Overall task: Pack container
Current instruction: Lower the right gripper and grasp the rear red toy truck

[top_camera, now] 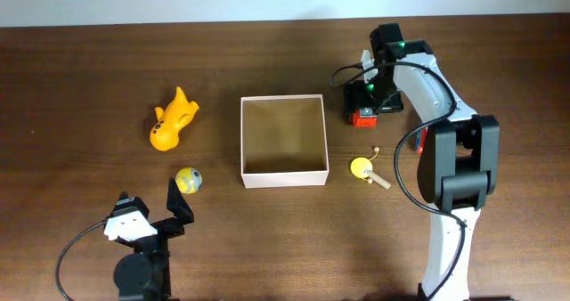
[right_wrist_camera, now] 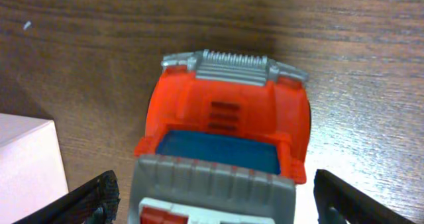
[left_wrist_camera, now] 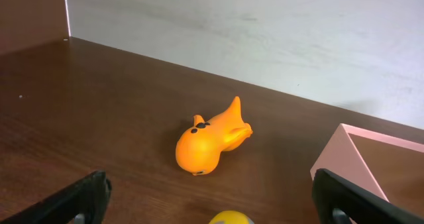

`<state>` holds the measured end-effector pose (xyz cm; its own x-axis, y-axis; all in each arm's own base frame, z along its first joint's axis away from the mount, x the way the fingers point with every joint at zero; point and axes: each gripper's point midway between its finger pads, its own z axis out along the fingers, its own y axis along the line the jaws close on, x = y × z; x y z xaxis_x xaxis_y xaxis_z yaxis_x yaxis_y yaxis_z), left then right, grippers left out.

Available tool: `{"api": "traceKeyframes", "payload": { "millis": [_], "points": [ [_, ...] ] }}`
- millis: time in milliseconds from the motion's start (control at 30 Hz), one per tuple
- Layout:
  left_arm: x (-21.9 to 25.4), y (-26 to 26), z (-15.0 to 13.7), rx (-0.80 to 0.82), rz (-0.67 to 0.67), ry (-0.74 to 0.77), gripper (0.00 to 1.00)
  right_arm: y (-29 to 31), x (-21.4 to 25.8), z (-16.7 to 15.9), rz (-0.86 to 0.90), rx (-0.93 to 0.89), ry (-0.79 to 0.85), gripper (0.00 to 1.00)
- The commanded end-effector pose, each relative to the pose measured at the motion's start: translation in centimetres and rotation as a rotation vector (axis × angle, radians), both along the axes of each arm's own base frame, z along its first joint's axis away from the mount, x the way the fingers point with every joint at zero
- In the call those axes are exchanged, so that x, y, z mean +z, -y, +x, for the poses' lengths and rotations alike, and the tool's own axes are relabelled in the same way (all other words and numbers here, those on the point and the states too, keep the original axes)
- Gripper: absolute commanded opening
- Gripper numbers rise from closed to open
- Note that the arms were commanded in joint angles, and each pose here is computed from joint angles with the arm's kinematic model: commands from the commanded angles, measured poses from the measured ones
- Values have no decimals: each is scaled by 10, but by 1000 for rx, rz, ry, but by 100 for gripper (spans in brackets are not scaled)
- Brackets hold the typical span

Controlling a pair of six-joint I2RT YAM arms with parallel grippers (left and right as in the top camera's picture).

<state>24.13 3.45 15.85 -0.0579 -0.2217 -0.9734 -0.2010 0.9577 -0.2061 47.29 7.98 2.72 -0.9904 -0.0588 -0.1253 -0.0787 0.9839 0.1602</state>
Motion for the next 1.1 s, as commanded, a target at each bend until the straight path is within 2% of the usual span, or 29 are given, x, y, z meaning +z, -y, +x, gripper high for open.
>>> {"api": "traceKeyframes", "payload": {
  "millis": [0,233,700,900,1067],
  "points": [
    [-1,0,0,-5,19,-2,99,1,-4,2,-18,-2,6,86],
    [-1,0,0,-5,19,-2,99,3,-4,4,-37,19,18,82],
    [-1,0,0,-5,18,-2,99,4,-18,-5,-46,71,1,82],
    [-1,0,0,-5,19,-2,99,4,-18,-4,-45,71,3,70],
    [-1,0,0,-5,19,-2,99,4,-18,-4,-45,71,3,67]
  ]
}}
